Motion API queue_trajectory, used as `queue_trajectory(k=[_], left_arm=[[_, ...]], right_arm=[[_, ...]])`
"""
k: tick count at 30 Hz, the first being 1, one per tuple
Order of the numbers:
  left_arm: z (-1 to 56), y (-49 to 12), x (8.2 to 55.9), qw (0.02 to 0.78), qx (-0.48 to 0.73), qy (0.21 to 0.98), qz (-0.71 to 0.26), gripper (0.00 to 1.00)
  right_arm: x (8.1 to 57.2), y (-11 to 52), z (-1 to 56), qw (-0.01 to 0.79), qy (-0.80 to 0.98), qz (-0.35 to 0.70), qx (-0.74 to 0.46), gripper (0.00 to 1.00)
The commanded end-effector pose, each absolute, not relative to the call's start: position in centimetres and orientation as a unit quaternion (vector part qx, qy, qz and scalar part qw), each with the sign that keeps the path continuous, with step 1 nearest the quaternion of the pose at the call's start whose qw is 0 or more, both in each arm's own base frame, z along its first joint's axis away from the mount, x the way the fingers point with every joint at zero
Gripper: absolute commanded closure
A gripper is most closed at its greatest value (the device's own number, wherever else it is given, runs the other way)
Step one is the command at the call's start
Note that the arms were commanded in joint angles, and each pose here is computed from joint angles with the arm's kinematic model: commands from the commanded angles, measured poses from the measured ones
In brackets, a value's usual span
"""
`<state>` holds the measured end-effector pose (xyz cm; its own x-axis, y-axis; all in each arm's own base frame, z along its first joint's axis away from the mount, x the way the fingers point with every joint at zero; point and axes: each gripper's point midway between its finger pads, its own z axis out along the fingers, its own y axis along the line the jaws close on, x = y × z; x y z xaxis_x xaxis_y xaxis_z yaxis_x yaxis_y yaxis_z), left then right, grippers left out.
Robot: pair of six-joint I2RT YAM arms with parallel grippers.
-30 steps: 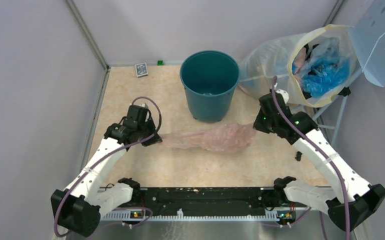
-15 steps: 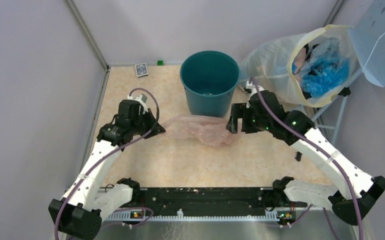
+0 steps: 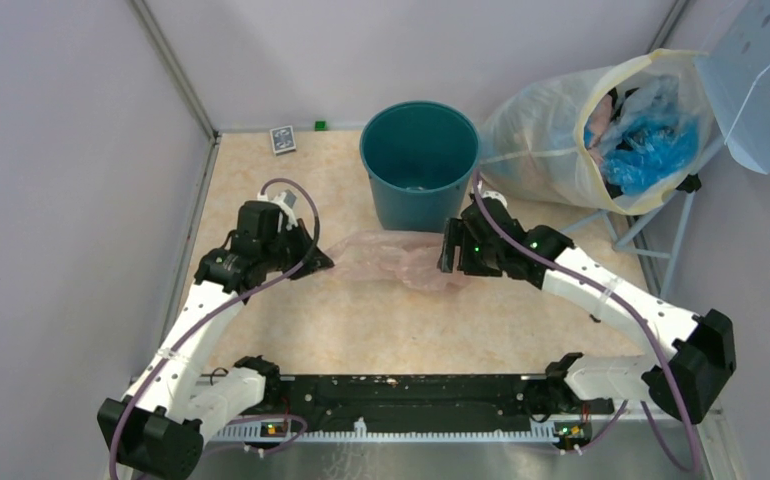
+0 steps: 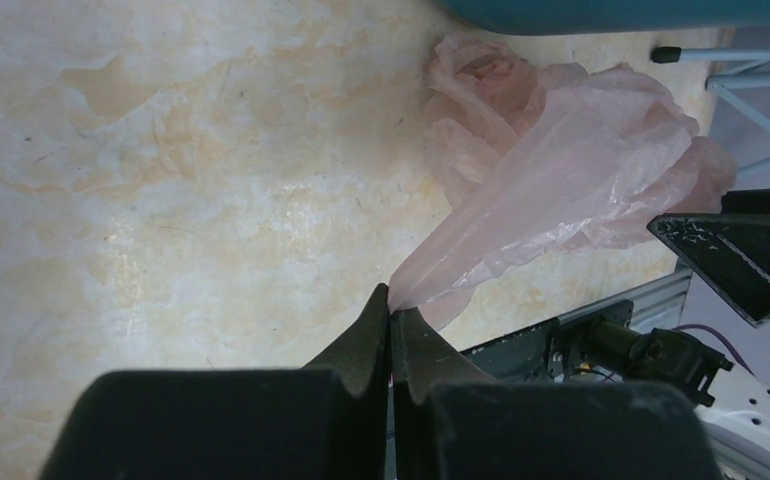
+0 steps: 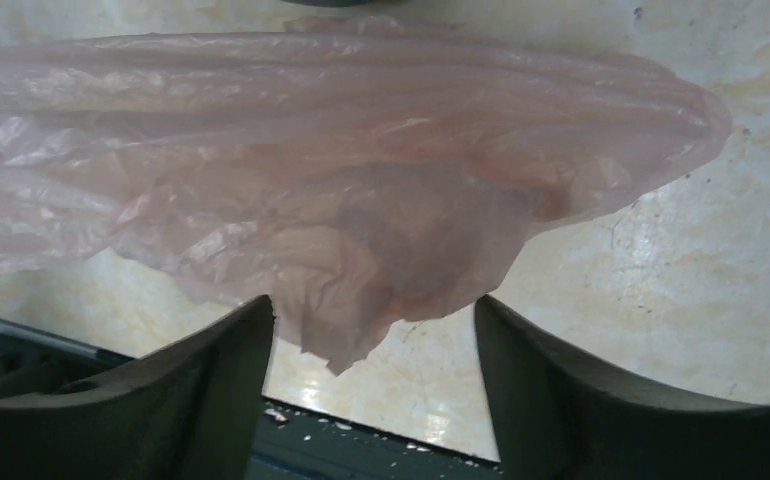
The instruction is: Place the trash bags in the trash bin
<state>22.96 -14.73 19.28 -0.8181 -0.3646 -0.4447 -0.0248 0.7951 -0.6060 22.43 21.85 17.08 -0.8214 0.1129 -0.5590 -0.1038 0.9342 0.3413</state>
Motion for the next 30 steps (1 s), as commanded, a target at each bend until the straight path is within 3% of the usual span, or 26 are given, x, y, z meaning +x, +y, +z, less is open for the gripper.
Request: queue_trajectory(k=[1,4,5,6,13,20,25,30], left_arm=[[19.7,-13.6,23.5,0.299,-0.113,0.908,-0.271,1.0],[18.7,-12.1,23.3,0.293,-0.139,0.919,-0.226,1.0],[18.3,-11.1,23.2,0.292,-0.151,0.923,-0.2,1.0],[18.2,-10.7,23.1,0.291,-0.158,0.925,-0.186,1.0],[19.6,-7.2,23.5,0.316,-0.169,0.929,-0.093,1.0],[21.5,-4.8,23.3,0.344,-0.196,0.917,-0.044,1.0],[24.8,-8.5,23.5,0.371,-0.148,0.903,-0.157,1.0],[25.1,-10.3,21.5,0.32,-0.181,0.905,-0.212,1.0]], right_arm=[[25.1,21.6,18.3,0.341,0.923,0.172,0.043,0.38],[25.9,22.0,19.2,0.34,0.916,0.208,0.046,0.85],[26.1,21.4,19.5,0.339,0.917,0.203,0.055,0.96],[26.3,20.5,20.1,0.343,0.917,0.195,0.066,1.0],[26.1,11.3,23.7,0.348,0.908,0.174,0.155,1.0],[23.4,10.3,21.9,0.285,0.936,0.164,0.122,1.0],[22.5,12.6,23.9,0.293,0.92,0.239,0.098,0.96],[21.4,11.6,22.5,0.228,0.945,0.195,0.128,0.96]])
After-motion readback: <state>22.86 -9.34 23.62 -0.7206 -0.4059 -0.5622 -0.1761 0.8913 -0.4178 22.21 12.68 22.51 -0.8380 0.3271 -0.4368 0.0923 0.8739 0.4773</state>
